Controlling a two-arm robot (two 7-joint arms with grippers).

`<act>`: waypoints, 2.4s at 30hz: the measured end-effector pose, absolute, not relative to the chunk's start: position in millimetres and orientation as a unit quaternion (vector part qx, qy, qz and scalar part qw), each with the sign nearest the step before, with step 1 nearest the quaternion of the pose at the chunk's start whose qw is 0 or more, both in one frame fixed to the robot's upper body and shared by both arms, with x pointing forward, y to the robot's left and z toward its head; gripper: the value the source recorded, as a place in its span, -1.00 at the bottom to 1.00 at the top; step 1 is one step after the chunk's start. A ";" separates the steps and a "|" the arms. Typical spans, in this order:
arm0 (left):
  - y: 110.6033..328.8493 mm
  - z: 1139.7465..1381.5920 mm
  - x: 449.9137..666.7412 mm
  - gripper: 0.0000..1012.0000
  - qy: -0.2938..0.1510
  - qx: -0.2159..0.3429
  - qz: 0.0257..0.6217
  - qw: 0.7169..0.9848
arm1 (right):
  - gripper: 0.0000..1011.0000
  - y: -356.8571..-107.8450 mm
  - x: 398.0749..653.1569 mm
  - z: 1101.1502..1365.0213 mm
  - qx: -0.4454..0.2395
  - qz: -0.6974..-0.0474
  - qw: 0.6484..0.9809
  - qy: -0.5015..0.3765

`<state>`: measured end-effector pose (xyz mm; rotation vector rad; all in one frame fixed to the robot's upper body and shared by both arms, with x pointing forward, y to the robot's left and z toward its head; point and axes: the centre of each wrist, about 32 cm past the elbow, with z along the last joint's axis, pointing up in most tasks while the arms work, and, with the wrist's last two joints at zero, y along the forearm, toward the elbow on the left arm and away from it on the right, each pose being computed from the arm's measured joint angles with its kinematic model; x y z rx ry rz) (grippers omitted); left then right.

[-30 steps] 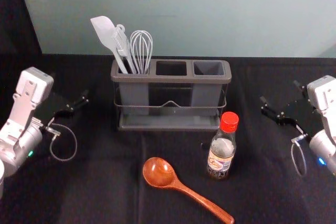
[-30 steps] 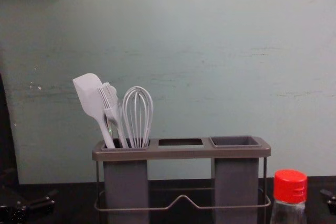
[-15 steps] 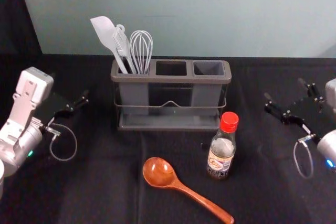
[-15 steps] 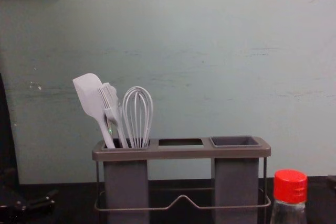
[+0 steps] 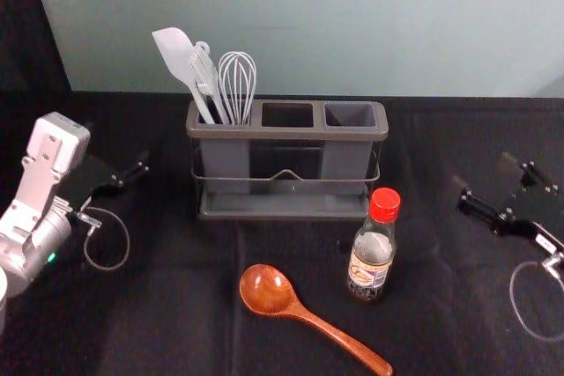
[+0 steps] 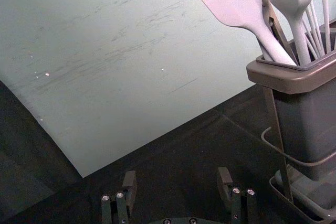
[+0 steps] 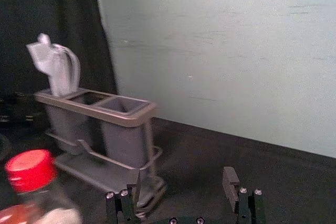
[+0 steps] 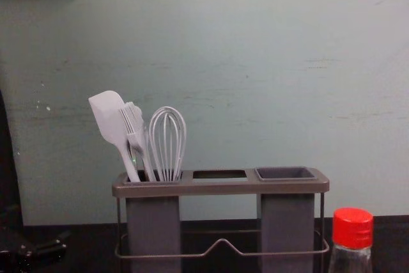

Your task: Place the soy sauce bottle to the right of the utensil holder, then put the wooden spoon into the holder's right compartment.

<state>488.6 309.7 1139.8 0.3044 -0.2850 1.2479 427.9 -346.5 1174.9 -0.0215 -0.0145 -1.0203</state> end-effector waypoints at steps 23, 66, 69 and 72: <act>309.7 1139.8 488.6 0.99 -0.132 0.141 0.580 0.791 | 0.98 -343.4 411.7 1176.8 -0.015 -0.310 0.950 -0.032; 309.7 1139.8 488.6 0.99 -0.132 0.141 0.580 0.791 | 0.98 -295.9 452.3 1177.6 -0.029 -0.311 0.949 -0.035; 309.7 1139.8 488.6 0.99 -0.132 0.142 0.580 0.791 | 0.97 -296.1 452.2 1177.5 -0.029 -0.311 0.949 -0.035; 309.7 1139.8 488.6 0.99 -0.132 0.142 0.580 0.791 | 0.87 -296.4 452.1 1177.5 -0.029 -0.311 0.949 -0.035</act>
